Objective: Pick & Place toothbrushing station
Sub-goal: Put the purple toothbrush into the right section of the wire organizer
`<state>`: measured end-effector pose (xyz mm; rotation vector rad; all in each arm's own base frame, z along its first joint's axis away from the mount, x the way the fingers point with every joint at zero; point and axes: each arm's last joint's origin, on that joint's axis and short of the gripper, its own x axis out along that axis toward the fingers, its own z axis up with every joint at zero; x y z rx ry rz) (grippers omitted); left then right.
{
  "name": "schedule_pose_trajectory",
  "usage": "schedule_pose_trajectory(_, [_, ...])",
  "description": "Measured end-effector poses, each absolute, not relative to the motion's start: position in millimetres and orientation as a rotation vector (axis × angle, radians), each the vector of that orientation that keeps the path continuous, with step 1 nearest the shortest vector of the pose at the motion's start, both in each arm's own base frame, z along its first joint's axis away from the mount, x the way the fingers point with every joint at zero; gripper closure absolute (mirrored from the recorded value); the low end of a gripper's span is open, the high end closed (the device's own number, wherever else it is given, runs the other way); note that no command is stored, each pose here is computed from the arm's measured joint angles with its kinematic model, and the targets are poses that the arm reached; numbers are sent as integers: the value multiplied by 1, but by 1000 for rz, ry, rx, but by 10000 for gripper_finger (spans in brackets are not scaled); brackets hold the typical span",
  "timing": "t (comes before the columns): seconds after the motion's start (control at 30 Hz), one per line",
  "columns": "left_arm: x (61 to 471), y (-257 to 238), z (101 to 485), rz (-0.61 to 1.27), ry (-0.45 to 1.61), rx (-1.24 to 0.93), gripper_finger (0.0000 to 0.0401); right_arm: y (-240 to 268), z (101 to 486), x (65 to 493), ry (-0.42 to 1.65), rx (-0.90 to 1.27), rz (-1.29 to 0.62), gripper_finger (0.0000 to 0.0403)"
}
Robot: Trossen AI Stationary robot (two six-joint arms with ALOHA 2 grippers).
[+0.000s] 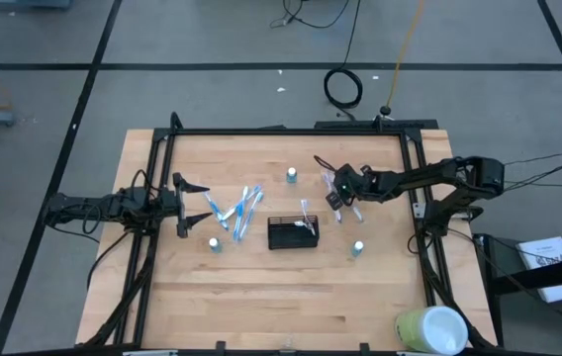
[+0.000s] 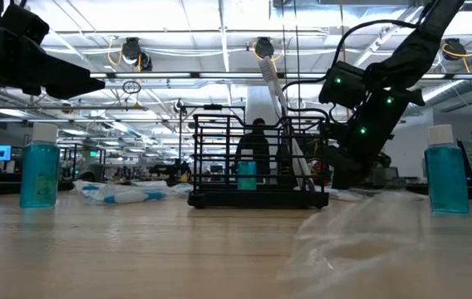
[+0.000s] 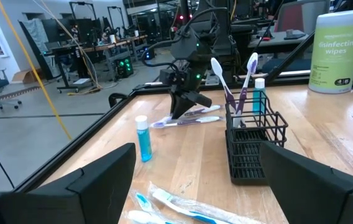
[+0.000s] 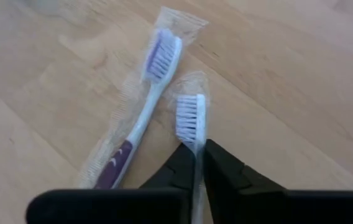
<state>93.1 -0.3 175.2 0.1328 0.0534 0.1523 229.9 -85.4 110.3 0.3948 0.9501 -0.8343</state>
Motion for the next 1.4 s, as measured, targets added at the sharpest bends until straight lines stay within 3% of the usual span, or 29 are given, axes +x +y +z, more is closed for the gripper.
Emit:
schedule_pose_trajectory(0.3, [93,0,175,152,53,133,50,-82,133,225,887,321,-783,395])
schedule_pose_trajectory(0.6, [93,0,175,152,53,133,50,-58,197,225,549,231,-636,395])
schedule_pose_trajectory(0.93, [93,0,175,152,53,133,50,-2,257,234,53,92,-295,395])
schedule_pose_trajectory(1.13, [93,0,175,152,53,133,50,24,250,241,-232,86,-30,395])
schedule_pose_trajectory(1.4, [93,0,175,152,53,133,50,35,225,259,-365,30,17,393])
